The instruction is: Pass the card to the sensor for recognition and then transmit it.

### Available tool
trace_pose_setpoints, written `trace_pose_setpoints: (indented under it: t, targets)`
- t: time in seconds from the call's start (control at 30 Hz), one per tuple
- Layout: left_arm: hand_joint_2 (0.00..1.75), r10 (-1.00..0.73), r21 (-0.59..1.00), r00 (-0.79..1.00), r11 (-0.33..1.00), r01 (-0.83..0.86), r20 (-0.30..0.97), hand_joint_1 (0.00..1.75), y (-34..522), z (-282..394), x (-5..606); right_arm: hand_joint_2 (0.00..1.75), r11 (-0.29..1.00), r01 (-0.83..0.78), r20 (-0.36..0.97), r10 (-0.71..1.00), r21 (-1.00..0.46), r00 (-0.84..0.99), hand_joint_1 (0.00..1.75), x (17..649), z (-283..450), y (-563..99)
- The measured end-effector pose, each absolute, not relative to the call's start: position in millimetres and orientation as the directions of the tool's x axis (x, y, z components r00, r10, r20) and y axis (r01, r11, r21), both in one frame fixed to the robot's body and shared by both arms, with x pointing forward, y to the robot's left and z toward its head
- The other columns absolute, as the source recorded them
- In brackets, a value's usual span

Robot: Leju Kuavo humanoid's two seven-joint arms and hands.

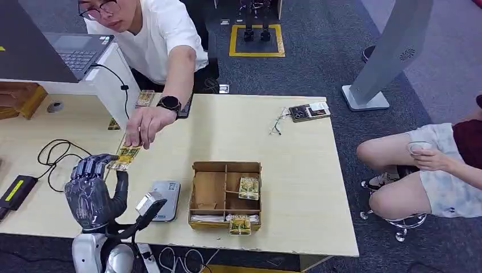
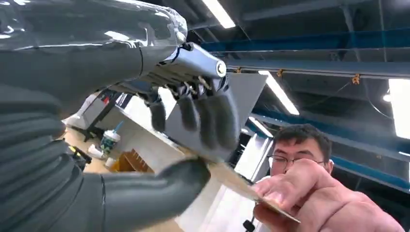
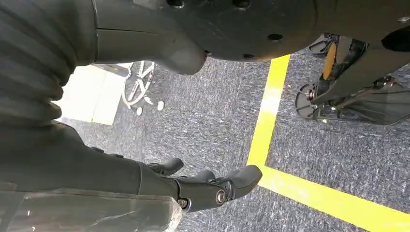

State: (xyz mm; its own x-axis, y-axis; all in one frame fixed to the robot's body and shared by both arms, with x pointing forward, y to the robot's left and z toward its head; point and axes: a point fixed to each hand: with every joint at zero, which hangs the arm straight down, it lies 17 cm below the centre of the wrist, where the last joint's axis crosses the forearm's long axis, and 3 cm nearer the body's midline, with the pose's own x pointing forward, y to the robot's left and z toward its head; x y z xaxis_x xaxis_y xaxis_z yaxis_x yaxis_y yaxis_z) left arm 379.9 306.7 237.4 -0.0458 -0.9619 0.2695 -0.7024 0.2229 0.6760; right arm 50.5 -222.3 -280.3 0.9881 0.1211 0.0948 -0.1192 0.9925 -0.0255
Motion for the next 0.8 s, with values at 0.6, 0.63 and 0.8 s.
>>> trace_pose_setpoints:
  t: [0.6, 0.63, 0.8]
  targets:
    - [1.75, -0.953, 0.669, -0.061, 0.254, -0.699, 0.297, 1.75, 306.4, 233.0, 380.9, 1.75, 0.992, -0.119, 0.094, 0.121, -0.027, 0.988, 0.0, 50.5, -280.3, -222.6]
    - [1.75, -0.948, 0.663, -0.062, 0.264, -0.7, 0.312, 1.75, 307.9, 232.4, 380.7, 1.75, 0.992, -0.119, 0.094, 0.121, -0.03, 0.988, 0.0, 50.5, -280.4, -223.1]
    - [1.75, -0.885, 0.599, -0.07, 0.368, -0.711, 0.46, 1.75, 322.8, 223.3, 379.5, 1.75, 0.993, -0.115, 0.093, 0.118, -0.037, 0.989, 0.0, 50.7, -280.6, -224.4]
